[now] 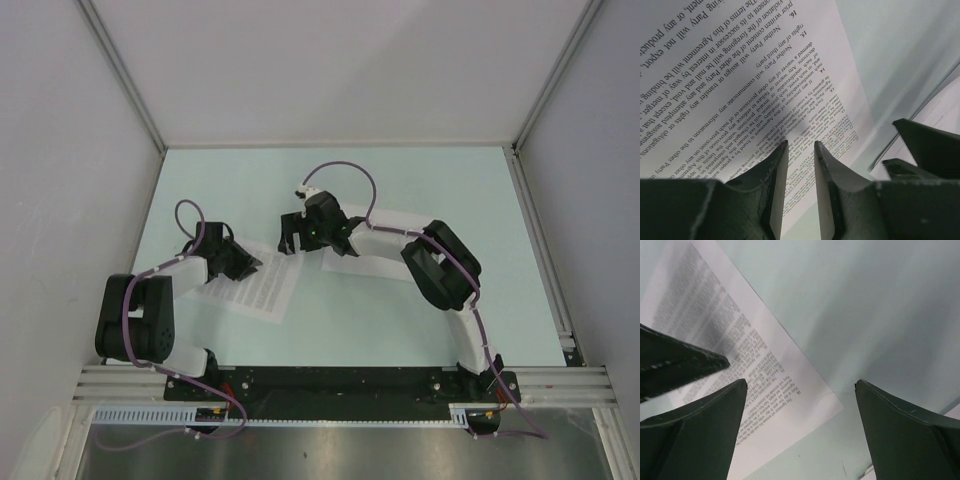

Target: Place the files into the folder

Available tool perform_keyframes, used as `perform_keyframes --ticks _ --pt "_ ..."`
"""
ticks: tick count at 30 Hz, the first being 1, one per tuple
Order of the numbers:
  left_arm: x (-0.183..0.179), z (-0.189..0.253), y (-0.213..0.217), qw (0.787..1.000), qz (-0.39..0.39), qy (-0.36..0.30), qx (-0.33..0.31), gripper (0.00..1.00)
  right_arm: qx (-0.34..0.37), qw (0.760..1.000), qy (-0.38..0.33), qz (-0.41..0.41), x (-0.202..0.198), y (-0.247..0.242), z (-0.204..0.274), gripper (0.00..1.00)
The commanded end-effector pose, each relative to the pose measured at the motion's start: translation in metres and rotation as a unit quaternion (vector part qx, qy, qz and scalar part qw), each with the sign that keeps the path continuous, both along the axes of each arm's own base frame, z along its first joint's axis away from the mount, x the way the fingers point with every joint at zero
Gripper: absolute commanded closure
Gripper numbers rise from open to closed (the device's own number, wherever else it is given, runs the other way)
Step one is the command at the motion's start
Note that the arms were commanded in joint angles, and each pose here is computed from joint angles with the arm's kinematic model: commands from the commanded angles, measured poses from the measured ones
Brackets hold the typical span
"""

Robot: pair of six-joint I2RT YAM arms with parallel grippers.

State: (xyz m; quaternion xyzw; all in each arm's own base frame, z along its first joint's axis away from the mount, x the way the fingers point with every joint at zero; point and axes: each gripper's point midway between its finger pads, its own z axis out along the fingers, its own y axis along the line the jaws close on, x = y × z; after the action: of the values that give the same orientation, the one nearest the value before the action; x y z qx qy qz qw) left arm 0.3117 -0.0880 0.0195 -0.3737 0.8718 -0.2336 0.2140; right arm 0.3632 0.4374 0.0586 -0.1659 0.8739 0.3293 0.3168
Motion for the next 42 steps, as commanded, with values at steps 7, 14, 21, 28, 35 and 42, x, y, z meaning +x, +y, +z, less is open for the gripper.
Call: perform_keyframes --ticks 7,14,21,28,35,42 --pt "-0.015 -0.010 0.000 1.000 0.003 0.031 -0.001 0.66 -0.054 0.997 0.034 0.037 -0.039 0.006 -0.027 0.11" --pt "-0.017 -0.013 0.001 0.999 0.011 0.031 0.000 0.67 -0.012 0.996 0.071 0.053 -0.070 0.019 -0.020 0.16" --pt "-0.021 -0.017 -0.001 0.999 0.014 0.037 -0.009 0.67 0.084 0.986 0.141 -0.014 -0.070 0.018 0.002 0.11" --pt "-0.022 -0.015 -0.001 0.999 0.017 0.033 -0.012 0.68 0.185 0.950 0.233 -0.095 -0.075 0.011 0.009 0.10" --pt "-0.026 -0.021 -0.004 0.999 0.014 0.040 -0.020 0.69 0.256 0.922 0.274 -0.099 -0.086 0.024 0.019 0.14" --pt "-0.031 -0.027 -0.006 0.998 0.014 0.047 -0.027 0.70 0.297 0.911 0.264 -0.107 -0.088 0.033 0.037 0.11"
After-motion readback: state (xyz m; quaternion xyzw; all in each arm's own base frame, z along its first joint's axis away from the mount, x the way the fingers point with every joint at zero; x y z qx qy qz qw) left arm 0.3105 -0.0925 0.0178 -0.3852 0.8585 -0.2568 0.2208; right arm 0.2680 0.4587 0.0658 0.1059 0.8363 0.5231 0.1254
